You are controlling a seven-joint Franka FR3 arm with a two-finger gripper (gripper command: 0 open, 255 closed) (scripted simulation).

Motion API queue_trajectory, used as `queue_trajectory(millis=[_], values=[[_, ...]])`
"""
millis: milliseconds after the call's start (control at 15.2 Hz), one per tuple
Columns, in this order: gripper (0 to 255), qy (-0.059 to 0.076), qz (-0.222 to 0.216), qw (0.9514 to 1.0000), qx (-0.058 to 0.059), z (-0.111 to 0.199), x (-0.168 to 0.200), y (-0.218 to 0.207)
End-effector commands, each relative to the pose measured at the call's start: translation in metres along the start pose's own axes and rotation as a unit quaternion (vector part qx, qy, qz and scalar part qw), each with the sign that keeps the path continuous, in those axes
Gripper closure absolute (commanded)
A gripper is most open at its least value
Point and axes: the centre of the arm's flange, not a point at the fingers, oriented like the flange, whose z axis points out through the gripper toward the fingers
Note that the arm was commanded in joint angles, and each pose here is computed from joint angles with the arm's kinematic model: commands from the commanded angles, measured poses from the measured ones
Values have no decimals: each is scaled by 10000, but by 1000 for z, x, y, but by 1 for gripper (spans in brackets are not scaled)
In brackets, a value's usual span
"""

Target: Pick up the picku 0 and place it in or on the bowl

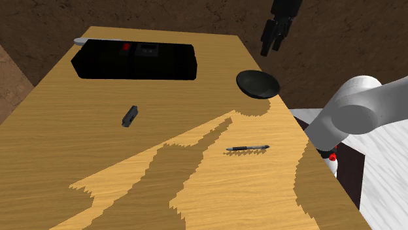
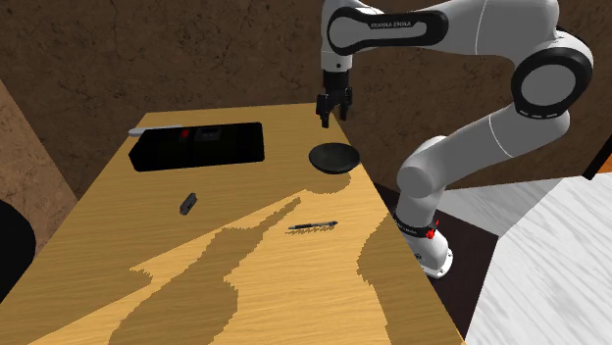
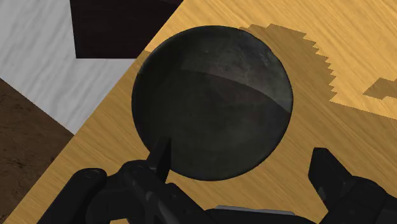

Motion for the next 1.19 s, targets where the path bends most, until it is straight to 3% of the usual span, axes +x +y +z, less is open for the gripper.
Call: queue_trajectory(millis=[0,528,792,1122], values=[[0,0,0,10000,0,0,0,0],[0,98,1034,9946,-46,28,1,-103],[0,146,1547,9878,-69,43,9,-154],[0,206,2183,9756,-97,61,27,-216]])
